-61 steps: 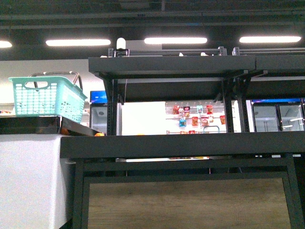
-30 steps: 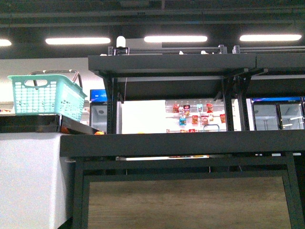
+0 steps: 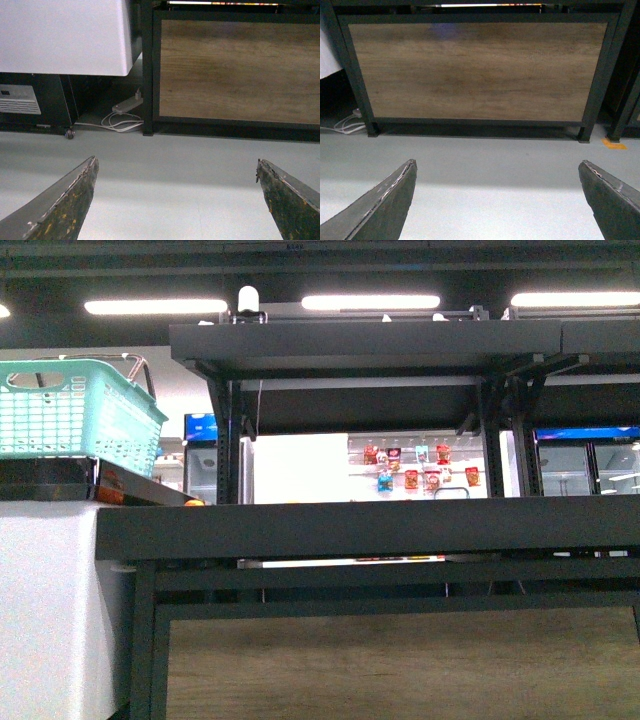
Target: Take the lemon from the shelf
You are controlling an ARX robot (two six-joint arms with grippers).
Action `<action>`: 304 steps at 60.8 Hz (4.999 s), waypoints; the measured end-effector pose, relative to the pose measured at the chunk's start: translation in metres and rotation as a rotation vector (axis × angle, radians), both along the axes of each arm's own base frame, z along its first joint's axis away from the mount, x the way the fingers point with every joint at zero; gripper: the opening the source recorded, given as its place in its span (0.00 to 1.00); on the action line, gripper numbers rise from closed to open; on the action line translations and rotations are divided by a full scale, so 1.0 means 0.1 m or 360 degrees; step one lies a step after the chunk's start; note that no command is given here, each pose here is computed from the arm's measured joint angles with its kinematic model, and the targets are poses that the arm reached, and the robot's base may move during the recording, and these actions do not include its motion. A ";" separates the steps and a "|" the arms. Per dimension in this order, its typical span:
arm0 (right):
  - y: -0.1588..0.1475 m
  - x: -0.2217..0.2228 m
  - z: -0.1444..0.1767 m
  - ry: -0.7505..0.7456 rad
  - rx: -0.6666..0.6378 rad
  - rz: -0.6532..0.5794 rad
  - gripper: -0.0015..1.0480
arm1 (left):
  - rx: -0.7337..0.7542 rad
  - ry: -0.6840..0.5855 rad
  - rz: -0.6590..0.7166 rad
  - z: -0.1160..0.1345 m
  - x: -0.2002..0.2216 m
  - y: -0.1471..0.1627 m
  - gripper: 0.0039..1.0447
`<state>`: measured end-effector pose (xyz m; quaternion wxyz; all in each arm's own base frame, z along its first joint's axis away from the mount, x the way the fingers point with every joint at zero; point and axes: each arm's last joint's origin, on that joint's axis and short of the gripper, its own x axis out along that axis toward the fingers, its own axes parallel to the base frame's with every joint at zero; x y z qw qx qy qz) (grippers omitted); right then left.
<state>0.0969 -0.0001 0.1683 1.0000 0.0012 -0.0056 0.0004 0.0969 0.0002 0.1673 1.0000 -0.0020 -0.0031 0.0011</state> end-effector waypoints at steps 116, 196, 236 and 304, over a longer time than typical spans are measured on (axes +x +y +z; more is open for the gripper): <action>0.00 0.00 0.00 0.0001 0.0000 -0.0004 0.93 | 0.0000 0.0000 0.0000 0.00 0.00 0.00 0.93; 0.00 0.00 0.00 0.0001 0.0000 -0.0003 0.93 | 0.0001 -0.0001 0.0001 0.00 0.00 0.00 0.93; 0.00 0.00 0.00 0.0001 0.0000 -0.0004 0.93 | 0.0000 -0.0001 0.0001 0.00 0.00 0.00 0.93; 0.00 0.00 0.00 0.0000 0.0000 0.0001 0.93 | -0.0424 0.0314 0.0038 -0.04 0.04 0.01 0.93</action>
